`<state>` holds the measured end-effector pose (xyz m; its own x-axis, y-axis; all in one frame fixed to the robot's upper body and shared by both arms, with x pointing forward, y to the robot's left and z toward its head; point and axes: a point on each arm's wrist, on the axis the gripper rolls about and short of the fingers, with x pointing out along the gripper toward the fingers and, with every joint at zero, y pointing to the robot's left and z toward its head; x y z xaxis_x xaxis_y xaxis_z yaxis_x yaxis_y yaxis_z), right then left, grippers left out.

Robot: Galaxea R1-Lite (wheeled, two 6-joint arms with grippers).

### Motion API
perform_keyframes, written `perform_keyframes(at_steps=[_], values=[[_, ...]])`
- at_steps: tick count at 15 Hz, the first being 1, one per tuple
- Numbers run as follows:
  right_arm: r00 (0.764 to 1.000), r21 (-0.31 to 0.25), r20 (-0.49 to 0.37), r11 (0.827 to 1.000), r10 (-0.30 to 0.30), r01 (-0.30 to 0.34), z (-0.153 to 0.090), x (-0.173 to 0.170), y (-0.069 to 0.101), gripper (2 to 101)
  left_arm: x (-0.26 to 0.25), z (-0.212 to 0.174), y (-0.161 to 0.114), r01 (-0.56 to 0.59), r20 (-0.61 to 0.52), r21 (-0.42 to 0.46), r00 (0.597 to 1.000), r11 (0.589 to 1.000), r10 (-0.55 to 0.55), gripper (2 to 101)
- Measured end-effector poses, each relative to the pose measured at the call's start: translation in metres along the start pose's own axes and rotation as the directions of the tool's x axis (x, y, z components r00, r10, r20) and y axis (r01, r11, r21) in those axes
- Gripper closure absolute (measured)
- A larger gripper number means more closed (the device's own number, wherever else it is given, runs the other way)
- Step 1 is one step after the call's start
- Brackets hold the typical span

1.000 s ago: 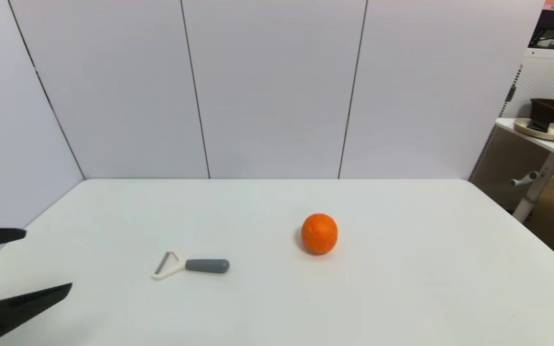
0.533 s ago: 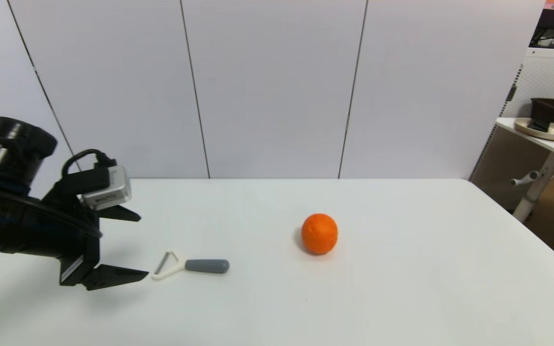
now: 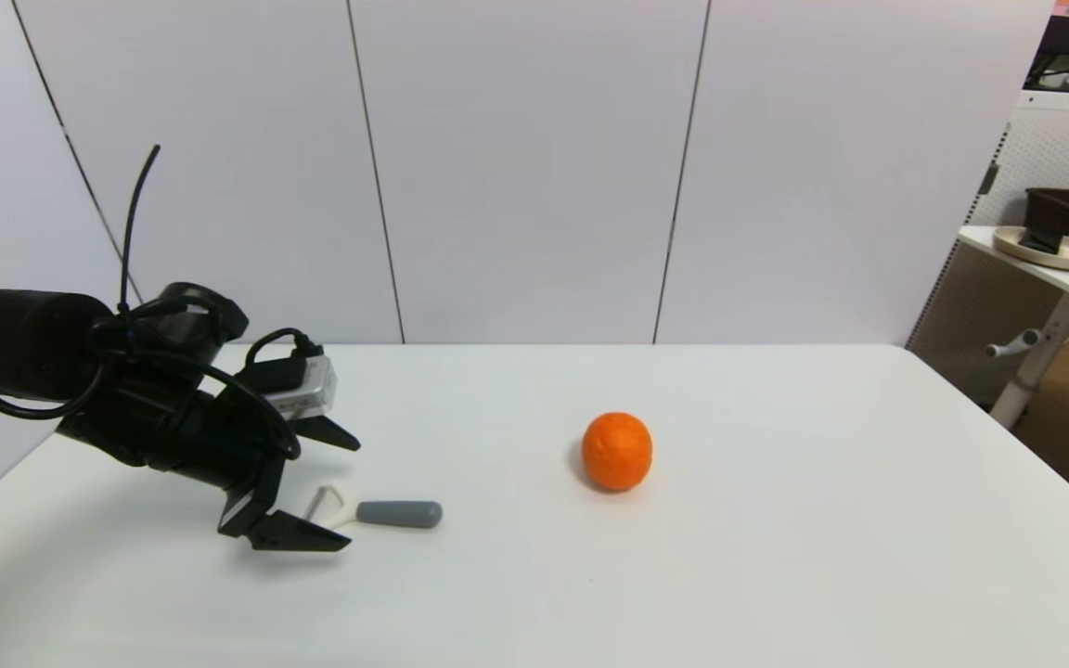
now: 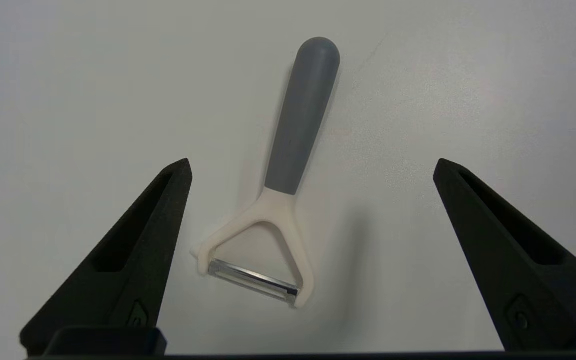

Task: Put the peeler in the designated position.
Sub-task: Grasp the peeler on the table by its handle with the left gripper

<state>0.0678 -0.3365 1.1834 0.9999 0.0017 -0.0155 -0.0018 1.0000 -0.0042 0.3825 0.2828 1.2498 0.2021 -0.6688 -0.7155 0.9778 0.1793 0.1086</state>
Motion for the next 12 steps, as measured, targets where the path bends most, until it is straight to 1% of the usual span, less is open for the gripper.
perform_keyframes(at_steps=[2, 6, 12], values=[[1.0, 0.0, 0.0, 1.0, 0.0, 0.0, 0.0, 0.0, 0.0, 4.3, 0.009, -0.004, 0.006, 0.013, 0.0, -0.007, 1.0, 1.0, -0.013, 5.3], [1.0, 0.0, 0.0, 1.0, 0.0, 0.0, 0.0, 0.0, 0.0, 4.3, 0.027, -0.013, 0.022, -0.002, 0.009, 0.011, 1.0, 1.0, 0.002, 5.3], [1.0, 0.0, 0.0, 1.0, 0.0, 0.0, 0.0, 0.0, 0.0, 4.3, 0.041, -0.023, 0.025, 0.033, -0.005, -0.02, 0.999, 0.999, -0.033, 5.3]])
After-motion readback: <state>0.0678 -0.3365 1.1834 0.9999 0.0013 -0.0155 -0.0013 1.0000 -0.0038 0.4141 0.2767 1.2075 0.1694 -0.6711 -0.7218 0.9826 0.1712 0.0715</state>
